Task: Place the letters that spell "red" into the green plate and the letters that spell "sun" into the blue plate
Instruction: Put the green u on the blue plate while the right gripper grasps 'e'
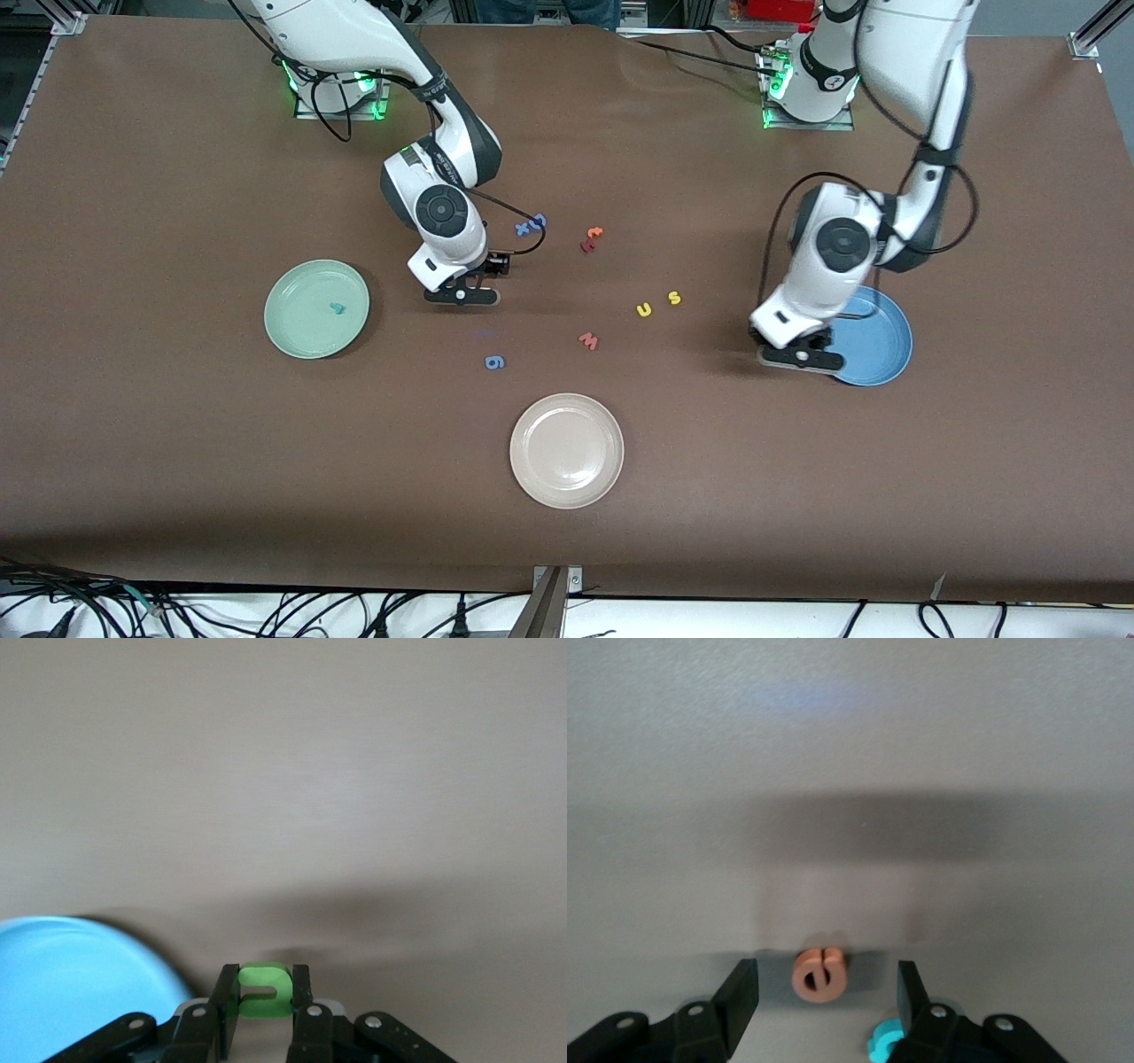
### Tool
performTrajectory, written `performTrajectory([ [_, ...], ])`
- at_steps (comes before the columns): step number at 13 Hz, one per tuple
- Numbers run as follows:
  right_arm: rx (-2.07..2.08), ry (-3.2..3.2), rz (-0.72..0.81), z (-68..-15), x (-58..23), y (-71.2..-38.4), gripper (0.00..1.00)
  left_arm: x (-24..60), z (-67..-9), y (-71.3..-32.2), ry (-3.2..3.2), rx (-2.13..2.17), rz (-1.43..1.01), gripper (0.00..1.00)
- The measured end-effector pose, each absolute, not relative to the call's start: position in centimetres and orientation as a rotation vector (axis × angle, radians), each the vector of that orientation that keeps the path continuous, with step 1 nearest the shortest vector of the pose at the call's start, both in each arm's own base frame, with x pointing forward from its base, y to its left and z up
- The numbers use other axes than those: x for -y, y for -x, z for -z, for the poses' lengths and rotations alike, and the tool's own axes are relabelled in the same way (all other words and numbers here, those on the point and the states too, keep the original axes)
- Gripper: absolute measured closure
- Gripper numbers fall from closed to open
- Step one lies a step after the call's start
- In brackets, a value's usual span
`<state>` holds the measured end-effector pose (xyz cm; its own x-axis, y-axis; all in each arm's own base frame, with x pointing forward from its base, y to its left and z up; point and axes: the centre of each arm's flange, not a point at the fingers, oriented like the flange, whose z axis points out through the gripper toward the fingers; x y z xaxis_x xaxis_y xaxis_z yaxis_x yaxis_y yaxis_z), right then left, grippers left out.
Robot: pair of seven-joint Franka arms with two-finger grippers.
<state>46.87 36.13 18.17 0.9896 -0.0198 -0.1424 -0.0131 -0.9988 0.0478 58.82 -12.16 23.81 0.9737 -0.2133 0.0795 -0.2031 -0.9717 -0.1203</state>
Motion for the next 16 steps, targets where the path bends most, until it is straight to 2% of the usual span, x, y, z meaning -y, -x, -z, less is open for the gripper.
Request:
performTrajectory([
  [4, 0.022, -3.085, 0.222, -18.0, -36.9, -46.1, 0.35, 4.6, -24.3, -59.2, 2.976, -0.483, 0.076, 0.72],
  [9, 0.024, -3.083, 0.224, -17.8, -36.7, -46.0, 0.39, 2.0, -20.3, -57.8, 2.986, -0.465, -0.044, 0.72],
  [12, 0.025, -3.087, 0.217, -17.4, -36.6, -46.0, 0.42, 2.1, -19.4, -57.8, 2.999, -0.442, -0.052, 0.47],
  [16, 0.026, -3.090, 0.210, -17.4, -36.6, -46.0, 0.50, 6.3, -22.7, -59.1, 3.025, -0.472, 0.064, 0.05],
])
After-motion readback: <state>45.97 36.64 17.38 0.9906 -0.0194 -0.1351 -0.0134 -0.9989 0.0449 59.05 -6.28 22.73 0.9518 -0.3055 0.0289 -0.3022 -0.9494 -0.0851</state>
